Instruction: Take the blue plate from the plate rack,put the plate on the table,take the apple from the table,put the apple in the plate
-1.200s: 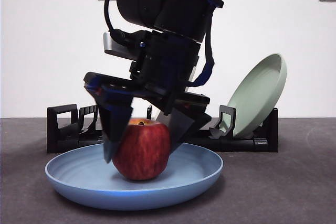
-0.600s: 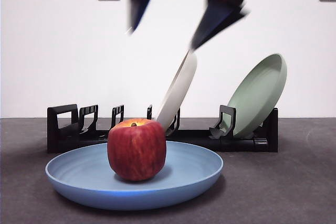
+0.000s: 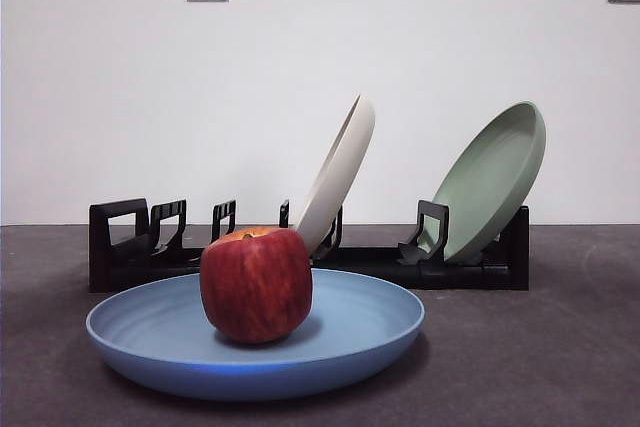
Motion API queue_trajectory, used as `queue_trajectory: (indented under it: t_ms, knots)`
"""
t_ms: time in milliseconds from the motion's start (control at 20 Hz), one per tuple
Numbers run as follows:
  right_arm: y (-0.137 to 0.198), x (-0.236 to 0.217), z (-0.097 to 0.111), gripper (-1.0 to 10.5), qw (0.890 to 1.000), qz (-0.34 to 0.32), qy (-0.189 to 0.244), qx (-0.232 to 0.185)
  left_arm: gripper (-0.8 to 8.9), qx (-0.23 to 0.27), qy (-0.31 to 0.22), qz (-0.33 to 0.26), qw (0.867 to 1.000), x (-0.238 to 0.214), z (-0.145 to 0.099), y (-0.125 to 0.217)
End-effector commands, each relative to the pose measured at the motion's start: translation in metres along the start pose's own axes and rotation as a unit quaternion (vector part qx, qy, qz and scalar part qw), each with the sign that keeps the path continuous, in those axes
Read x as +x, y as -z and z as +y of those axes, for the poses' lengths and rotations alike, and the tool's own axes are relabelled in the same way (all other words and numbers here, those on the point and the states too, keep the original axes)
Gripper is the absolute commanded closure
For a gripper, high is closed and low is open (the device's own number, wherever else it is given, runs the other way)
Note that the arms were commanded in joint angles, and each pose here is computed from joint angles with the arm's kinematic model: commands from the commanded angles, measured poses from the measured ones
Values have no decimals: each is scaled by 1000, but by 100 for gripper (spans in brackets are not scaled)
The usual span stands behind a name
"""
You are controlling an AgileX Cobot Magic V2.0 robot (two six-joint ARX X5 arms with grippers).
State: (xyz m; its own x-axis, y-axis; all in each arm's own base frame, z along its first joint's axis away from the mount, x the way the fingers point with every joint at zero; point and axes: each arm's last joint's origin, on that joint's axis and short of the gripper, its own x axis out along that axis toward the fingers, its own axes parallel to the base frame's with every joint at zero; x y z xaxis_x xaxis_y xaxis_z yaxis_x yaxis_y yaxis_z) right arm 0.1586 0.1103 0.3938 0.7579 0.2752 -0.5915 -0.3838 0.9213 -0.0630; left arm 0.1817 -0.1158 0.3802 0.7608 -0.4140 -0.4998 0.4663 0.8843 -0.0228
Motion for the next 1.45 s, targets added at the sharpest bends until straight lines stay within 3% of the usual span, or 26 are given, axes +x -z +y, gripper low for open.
queue_trajectory:
  t_ms: [50, 350, 650, 950, 1450]
  knots:
    - [11, 5, -1, 962, 1000, 6, 4, -3, 823, 14, 10, -20, 1000, -1, -5, -2]
    - [68, 48, 2, 962, 999, -20, 3, 33, 823, 42, 21, -29, 998, 14, -22, 22]
    - [117, 84, 6, 962, 999, 2, 9, 48, 823, 12, 6, -5, 1000, 62, -25, 109]
    - [118, 87, 5, 945, 999, 12, 13, 49, 815, 22, -4, 50, 999, 66, -22, 131]
    - [118, 87, 5, 945, 999, 12, 13, 49, 815, 21, -3, 35, 999, 48, -18, 128]
